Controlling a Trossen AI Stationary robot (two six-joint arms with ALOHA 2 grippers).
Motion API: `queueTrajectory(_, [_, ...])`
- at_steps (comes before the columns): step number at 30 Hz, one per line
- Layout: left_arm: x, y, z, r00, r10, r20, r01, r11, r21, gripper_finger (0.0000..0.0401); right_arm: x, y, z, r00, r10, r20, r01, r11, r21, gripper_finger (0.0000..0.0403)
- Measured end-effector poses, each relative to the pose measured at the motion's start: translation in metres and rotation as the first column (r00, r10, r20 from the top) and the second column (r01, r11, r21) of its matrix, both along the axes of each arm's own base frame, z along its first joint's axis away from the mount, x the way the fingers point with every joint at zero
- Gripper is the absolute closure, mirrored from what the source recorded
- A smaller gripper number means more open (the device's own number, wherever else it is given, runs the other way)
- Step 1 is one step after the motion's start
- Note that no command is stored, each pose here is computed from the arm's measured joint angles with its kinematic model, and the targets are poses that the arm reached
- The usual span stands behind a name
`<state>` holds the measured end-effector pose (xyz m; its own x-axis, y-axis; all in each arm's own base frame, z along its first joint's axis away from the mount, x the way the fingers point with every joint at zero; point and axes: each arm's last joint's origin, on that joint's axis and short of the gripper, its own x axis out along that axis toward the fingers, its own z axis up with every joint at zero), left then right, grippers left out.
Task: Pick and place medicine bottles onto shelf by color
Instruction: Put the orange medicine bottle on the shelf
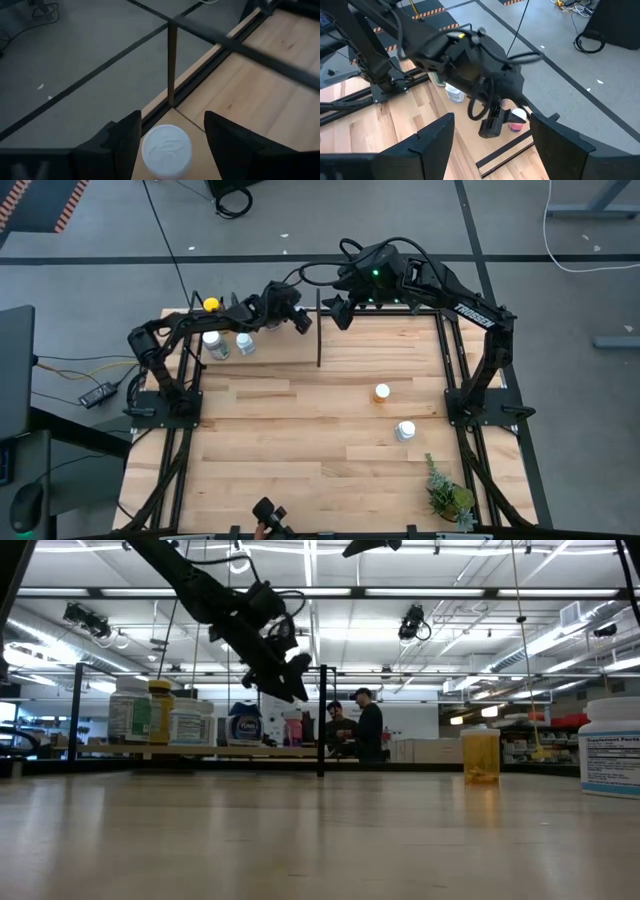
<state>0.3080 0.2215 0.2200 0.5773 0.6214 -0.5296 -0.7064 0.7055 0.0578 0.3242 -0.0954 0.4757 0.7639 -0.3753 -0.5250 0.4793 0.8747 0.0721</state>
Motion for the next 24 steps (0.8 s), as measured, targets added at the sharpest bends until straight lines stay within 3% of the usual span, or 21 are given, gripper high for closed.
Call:
queueTrajectory(5, [-0.004, -0.017, 0.026, 0.999, -0.032, 0.036, 0.031, 0.999, 0.022, 0.0181, -0.003, -0.001, -0.004, 0.999, -0.031, -0.024, 0.033, 0.997, 0.066, 0.0136])
queueTrajectory(12, [-0.011, -0.063, 0.061, 0.992, -0.109, 0.062, 0.11, 0.994, -0.008, 0.0178, -0.016, 0.003, -0.02, 0.981, -0.038, -0.191, 0.082, 0.97, 0.229, 0.0151])
queueTrajectory(15, [-0.014, -0.083, 0.075, 0.985, -0.154, 0.082, 0.155, 0.988, -0.008, 0.0182, -0.022, 0.005, -0.028, 0.956, -0.116, -0.269, 0.199, 0.93, 0.308, 0.0156])
queueTrajectory(19, [-0.023, -0.11, 0.097, 0.969, -0.179, 0.168, 0.187, 0.982, -0.031, 0.0187, -0.026, 0.008, -0.053, 0.871, -0.239, -0.43, 0.407, 0.84, 0.359, 0.0159])
queueTrajectory(24, [-0.036, -0.139, 0.119, 0.941, -0.235, 0.243, 0.25, 0.968, -0.034, 0.0188, -0.016, 0.023, -0.098, 0.777, -0.244, -0.58, 0.509, 0.785, 0.352, 0.0145])
